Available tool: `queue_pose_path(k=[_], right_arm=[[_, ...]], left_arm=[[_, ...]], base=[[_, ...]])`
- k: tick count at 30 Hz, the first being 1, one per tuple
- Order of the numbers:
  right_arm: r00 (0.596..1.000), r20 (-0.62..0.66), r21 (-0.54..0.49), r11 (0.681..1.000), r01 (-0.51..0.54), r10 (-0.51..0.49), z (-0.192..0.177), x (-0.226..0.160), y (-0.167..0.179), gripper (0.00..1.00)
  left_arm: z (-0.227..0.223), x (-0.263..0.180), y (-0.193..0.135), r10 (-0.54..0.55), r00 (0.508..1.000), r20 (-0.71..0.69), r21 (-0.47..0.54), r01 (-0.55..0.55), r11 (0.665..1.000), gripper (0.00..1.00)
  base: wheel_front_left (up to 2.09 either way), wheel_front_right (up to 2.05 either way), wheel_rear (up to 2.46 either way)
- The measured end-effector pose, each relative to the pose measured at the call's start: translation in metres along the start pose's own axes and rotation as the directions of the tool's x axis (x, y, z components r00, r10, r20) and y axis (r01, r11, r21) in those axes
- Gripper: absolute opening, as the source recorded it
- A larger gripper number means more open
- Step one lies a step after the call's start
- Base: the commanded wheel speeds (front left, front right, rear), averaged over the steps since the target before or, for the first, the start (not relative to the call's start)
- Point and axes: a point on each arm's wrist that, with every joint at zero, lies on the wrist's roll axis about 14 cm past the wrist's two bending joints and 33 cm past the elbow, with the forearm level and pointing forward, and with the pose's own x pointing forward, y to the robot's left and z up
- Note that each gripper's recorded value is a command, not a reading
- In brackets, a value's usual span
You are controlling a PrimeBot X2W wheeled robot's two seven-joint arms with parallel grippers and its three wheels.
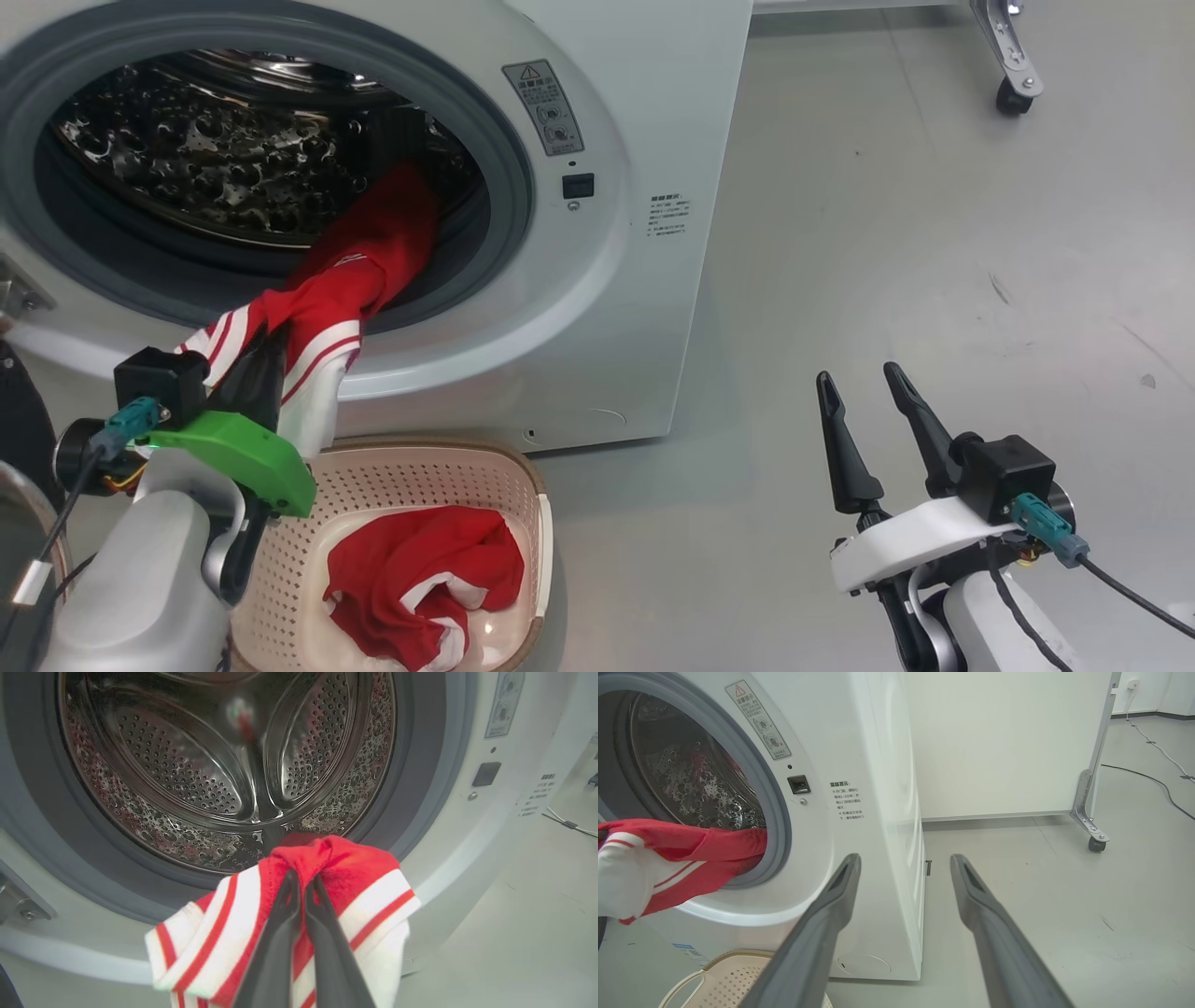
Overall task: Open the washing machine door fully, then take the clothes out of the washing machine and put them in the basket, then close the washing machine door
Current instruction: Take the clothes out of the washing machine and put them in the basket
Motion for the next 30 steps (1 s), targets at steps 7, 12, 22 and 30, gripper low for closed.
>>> queue_pose_path(k=[7,12,22,30], right_arm=[[1.0,0.026,-0.001,1.0,-0.018,0.018,0.008,0.0,0.006,1.0],[0.999,0.025,-0.003,1.0,-0.023,0.023,0.008,-0.004,0.008,1.0],[0.998,0.04,-0.004,0.999,-0.052,0.052,0.013,-0.002,0.016,1.0],[0.998,0.044,-0.003,0.998,-0.055,0.055,0.014,-0.002,0.018,1.0]], left_arm=[[0.005,-0.015,-0.003,0.006,0.999,0.031,-0.009,-0.005,1.0,0.0],[0.033,-0.018,-0.004,0.019,0.992,0.124,-0.01,-0.018,1.0,0.0],[0.112,-0.024,-0.007,0.022,0.933,0.359,0.01,-0.028,1.0,0.0],[0.166,-0.036,-0.018,-0.006,0.856,0.516,0.054,-0.025,0.998,0.0]], base=[[0.0,0.0,0.0],[0.0,0.0,0.0],[0.0,0.0,0.0],[0.0,0.0,0.0]])
